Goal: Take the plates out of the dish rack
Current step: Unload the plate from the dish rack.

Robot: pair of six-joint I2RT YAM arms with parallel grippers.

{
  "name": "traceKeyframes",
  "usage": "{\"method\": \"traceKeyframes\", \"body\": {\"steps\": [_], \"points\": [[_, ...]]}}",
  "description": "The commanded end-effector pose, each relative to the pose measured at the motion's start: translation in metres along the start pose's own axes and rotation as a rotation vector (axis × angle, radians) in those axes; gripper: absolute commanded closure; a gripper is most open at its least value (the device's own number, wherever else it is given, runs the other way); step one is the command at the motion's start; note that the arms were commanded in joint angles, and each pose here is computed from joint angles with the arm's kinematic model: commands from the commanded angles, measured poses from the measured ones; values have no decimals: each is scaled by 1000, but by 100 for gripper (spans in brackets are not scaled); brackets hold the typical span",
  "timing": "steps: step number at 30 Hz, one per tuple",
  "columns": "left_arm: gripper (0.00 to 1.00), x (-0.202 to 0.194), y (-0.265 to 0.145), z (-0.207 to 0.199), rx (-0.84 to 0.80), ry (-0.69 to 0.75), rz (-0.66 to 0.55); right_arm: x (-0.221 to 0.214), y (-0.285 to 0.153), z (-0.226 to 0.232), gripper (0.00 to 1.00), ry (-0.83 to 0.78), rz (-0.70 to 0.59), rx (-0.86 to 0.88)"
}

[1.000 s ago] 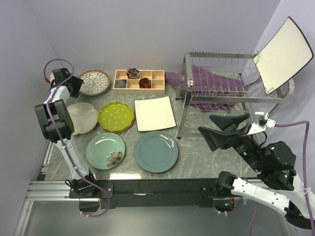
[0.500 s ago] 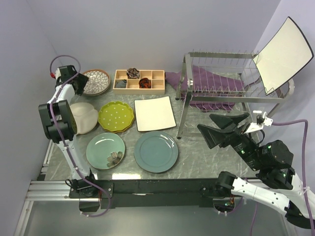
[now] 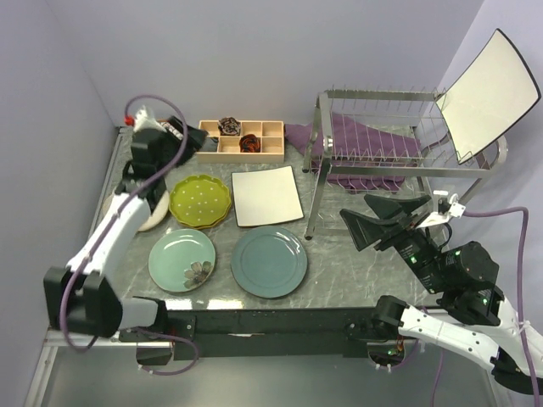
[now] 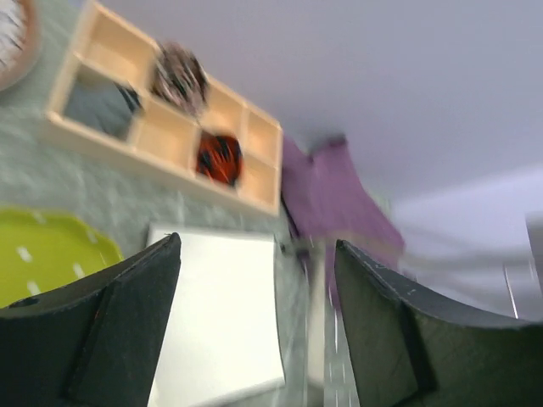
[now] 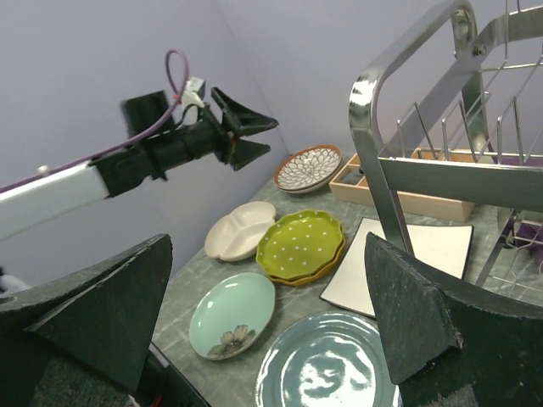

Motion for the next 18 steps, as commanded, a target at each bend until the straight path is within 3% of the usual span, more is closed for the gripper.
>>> {"method": "traceKeyframes", "body": {"steps": [1,11,14,18], "points": [[21,-34,-44,-31,-171,112,35,3,5,1,0,-2,-34,-6],[12,-60,-127,-83,-558,151,119,-7,28,-8,0,-70,-51,-88],[2,-70,-138,-88,-573,157,109,-5,36,-12,0,-102,-56,-159],[1,-92,-153,-96,-619,188,145,6,45,-21,0,-135,-90,-296]]}}
Point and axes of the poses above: each gripper's point midway between its finger pads, its own y axis out along the fingers, its own z axis along the line the jaws close on, x = y × z, the point moved 5 cm from there along -y, back along the fingers, and after that the axes turned 10 degrees about y, right-handed, at the moved point
